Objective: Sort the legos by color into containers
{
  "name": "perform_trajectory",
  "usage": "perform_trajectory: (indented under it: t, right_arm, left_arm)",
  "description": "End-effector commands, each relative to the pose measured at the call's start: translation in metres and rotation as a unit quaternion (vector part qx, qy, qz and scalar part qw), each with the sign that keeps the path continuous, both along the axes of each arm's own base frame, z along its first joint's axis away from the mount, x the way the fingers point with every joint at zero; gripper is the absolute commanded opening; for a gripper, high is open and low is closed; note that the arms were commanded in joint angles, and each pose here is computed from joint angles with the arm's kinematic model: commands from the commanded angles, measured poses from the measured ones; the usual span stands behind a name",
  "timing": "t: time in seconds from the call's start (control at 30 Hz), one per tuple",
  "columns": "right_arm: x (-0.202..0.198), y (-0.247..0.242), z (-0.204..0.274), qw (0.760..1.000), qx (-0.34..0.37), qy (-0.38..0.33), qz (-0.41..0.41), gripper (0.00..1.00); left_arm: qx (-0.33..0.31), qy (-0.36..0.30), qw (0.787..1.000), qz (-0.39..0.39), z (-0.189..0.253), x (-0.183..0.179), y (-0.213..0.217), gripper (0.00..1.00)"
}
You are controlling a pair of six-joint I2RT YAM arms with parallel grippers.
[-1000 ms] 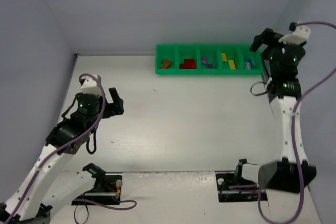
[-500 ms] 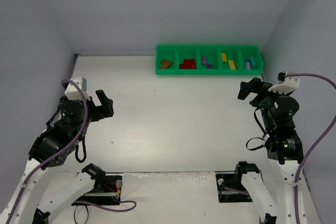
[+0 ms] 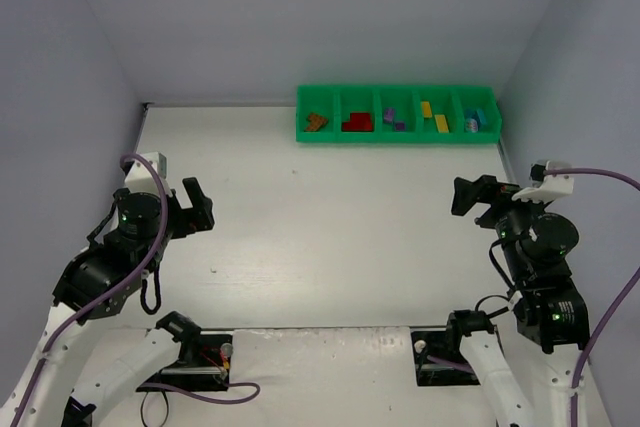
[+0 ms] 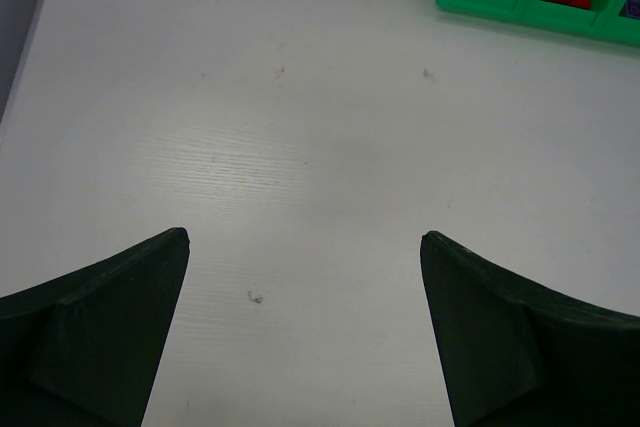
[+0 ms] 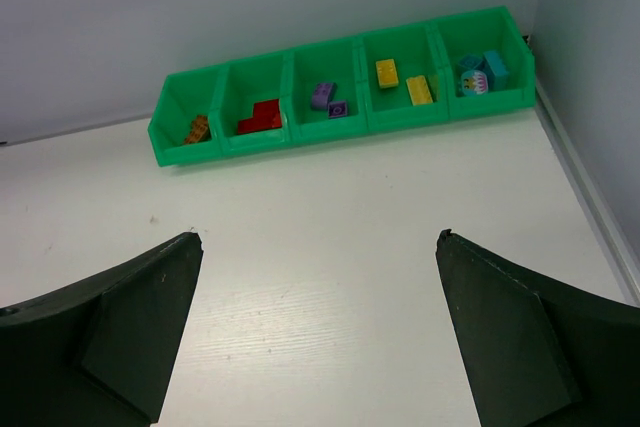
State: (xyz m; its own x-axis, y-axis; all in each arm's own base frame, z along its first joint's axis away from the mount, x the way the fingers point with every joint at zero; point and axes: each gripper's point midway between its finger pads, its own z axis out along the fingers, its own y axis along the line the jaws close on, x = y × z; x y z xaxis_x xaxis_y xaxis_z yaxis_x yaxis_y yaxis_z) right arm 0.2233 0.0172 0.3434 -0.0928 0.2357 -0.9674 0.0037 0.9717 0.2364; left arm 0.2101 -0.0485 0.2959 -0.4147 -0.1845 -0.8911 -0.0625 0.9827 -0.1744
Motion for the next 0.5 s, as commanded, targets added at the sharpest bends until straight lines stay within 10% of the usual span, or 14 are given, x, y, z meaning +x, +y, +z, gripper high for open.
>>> perform_trajectory:
  t: [0.0, 0.47]
  right_arm:
    - [-0.002, 0.009, 0.016, 0.999, 0.008, -0.023, 0.023, 1.00]
    - [0.009, 0.011, -0.001, 0.999, -0.005, 0.012, 0.030, 1.00]
  left_arm:
    - [-0.025, -0.025, 0.999, 0.004, 0.021, 0.002, -0.002, 0.92]
    - [-0.027, -0.007, 1.000, -0.009, 0.009, 0.003, -0.009, 0.92]
